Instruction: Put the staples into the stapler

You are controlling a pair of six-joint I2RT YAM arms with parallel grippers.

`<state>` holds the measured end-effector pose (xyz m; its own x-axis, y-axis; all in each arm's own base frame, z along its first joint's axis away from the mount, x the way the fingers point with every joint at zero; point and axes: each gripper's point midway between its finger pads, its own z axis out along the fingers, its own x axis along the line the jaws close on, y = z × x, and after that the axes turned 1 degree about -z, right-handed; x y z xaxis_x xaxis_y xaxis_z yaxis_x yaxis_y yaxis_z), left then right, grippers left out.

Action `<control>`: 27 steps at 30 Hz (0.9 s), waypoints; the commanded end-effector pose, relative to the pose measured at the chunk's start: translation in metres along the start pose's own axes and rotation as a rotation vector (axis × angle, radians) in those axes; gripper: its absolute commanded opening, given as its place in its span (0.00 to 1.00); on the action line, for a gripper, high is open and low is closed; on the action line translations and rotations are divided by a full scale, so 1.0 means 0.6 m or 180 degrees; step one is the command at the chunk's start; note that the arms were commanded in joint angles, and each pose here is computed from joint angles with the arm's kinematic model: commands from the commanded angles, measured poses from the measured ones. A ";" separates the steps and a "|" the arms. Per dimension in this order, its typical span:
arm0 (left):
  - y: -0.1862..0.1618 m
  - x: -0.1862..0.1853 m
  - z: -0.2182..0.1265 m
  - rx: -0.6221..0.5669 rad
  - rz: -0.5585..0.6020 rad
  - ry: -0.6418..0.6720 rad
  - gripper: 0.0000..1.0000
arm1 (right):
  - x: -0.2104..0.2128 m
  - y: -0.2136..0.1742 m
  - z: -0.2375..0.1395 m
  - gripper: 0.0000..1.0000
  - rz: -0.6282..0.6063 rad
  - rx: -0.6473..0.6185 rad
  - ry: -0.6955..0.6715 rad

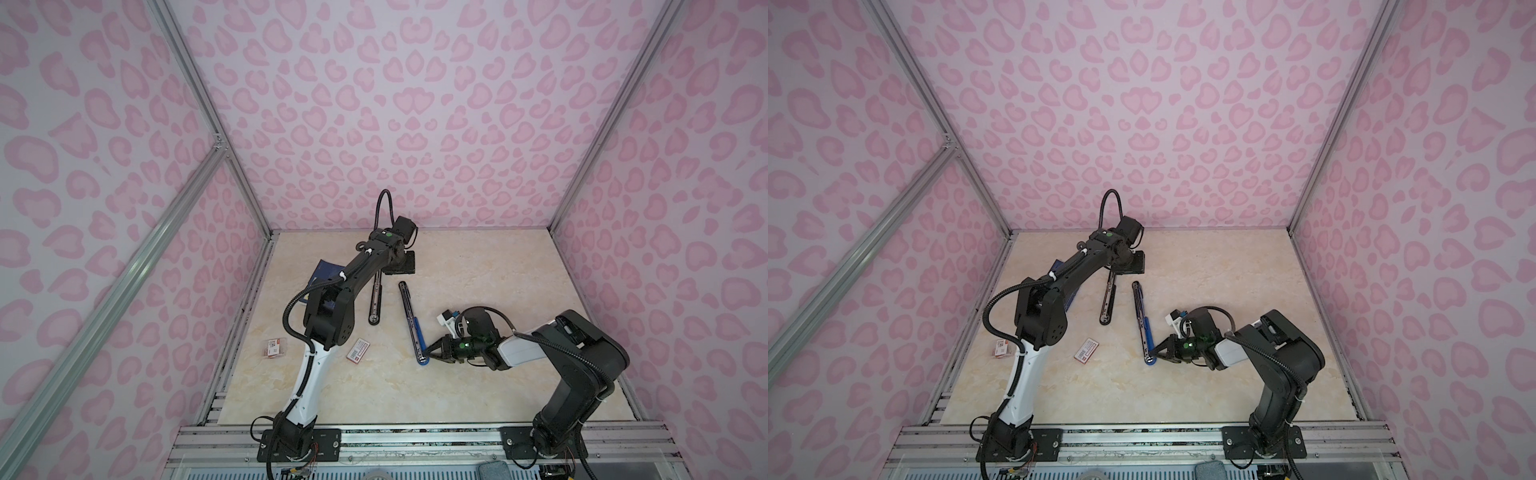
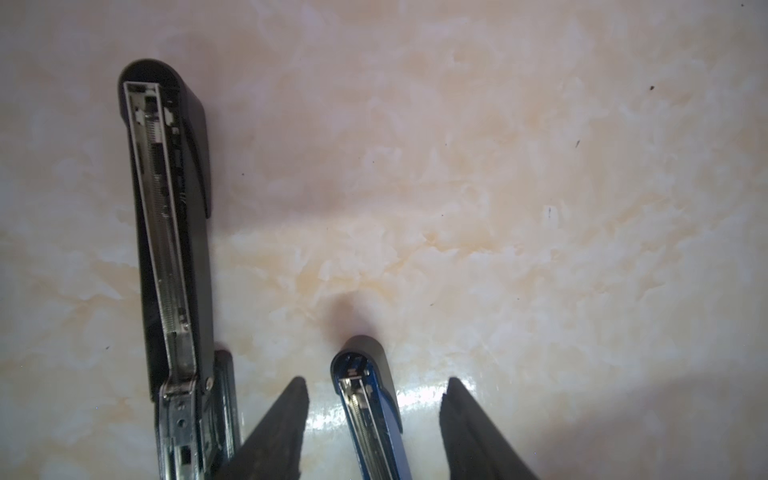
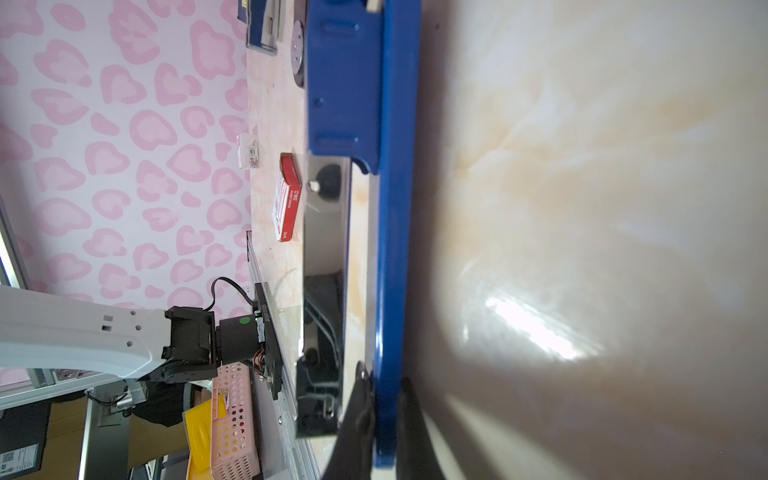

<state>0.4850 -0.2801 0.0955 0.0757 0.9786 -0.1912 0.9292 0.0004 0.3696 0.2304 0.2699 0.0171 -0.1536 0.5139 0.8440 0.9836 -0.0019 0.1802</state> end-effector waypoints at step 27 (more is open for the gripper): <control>-0.223 0.121 -0.180 -0.0479 -0.0712 -0.0286 0.57 | 0.012 0.055 -0.085 0.53 -0.0726 -0.0234 -0.1896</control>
<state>0.3266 -0.1910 0.1206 -0.0512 0.9512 -0.3042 0.9052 0.1729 0.3883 0.2597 0.2414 0.0625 -0.2629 0.8461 0.4637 0.9187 0.0728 0.3881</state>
